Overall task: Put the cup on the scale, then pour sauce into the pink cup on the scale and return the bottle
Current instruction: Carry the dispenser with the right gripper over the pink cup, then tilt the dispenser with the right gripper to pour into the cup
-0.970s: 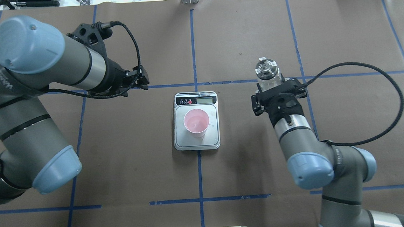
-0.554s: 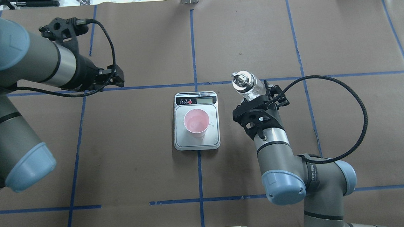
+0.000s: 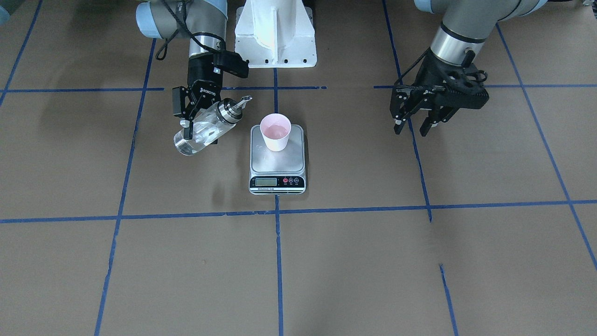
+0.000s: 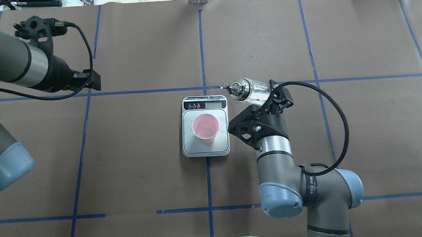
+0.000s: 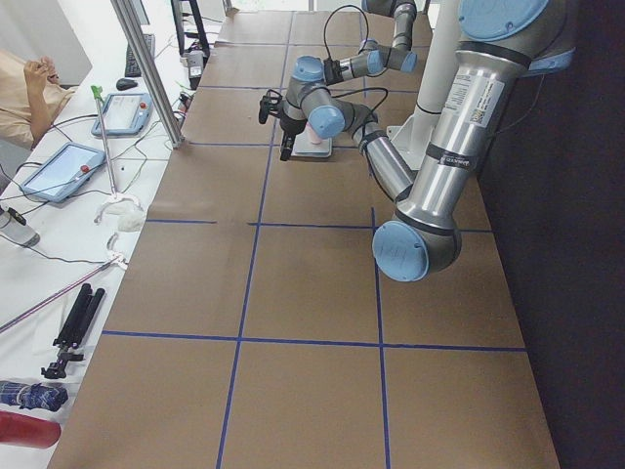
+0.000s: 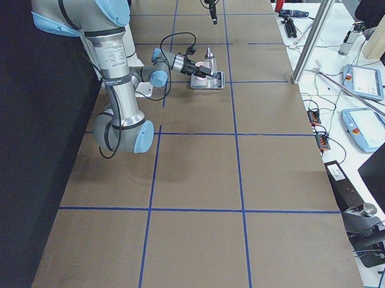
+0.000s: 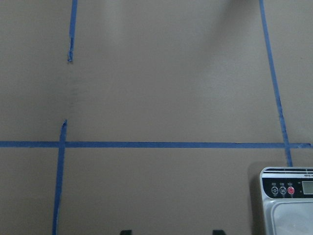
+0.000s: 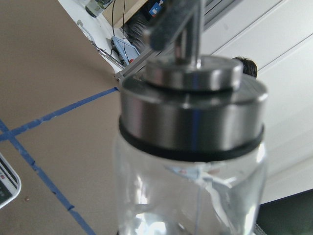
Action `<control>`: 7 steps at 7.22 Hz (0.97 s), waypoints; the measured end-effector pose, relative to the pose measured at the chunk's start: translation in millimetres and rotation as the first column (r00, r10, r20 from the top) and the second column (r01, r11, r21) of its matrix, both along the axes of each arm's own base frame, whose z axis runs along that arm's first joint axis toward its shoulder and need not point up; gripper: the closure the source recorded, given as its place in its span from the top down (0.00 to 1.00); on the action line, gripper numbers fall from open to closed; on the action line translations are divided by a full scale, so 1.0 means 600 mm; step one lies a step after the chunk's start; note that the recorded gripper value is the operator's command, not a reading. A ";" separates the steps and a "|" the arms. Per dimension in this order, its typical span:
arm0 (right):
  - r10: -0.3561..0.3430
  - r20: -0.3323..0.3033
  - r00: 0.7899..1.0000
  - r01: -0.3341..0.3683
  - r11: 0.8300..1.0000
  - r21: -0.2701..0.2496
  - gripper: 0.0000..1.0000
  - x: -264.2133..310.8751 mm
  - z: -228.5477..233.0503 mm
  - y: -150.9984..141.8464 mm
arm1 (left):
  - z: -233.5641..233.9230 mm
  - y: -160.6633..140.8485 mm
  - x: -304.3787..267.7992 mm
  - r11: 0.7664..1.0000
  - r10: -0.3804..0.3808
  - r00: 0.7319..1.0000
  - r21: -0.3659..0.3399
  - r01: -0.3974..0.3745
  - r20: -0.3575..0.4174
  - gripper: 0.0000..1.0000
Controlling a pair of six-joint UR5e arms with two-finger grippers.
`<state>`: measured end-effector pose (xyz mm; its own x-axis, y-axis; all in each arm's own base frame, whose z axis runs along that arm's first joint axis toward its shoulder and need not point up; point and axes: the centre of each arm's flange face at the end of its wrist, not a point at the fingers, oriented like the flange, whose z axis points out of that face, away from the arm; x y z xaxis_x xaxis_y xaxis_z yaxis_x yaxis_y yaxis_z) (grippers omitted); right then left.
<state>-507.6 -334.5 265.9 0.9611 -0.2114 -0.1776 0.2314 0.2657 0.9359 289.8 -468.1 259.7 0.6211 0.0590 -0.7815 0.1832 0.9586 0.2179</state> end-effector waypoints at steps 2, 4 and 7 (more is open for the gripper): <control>0.003 -0.185 0.983 0.006 0.999 0.045 0.00 -0.011 0.001 0.002 | 0.018 -0.002 -0.027 1.000 0.012 1.000 0.020 -0.012 0.020 0.63; 0.004 -0.308 0.951 0.019 0.997 0.070 0.00 -0.013 0.005 0.004 | 0.023 -0.003 -0.034 1.000 0.013 1.000 0.023 -0.013 0.025 0.64; 0.027 -0.414 0.910 0.014 0.995 0.095 0.00 -0.034 0.032 0.008 | 0.023 -0.001 -0.036 1.000 0.013 1.000 0.024 -0.013 0.025 0.64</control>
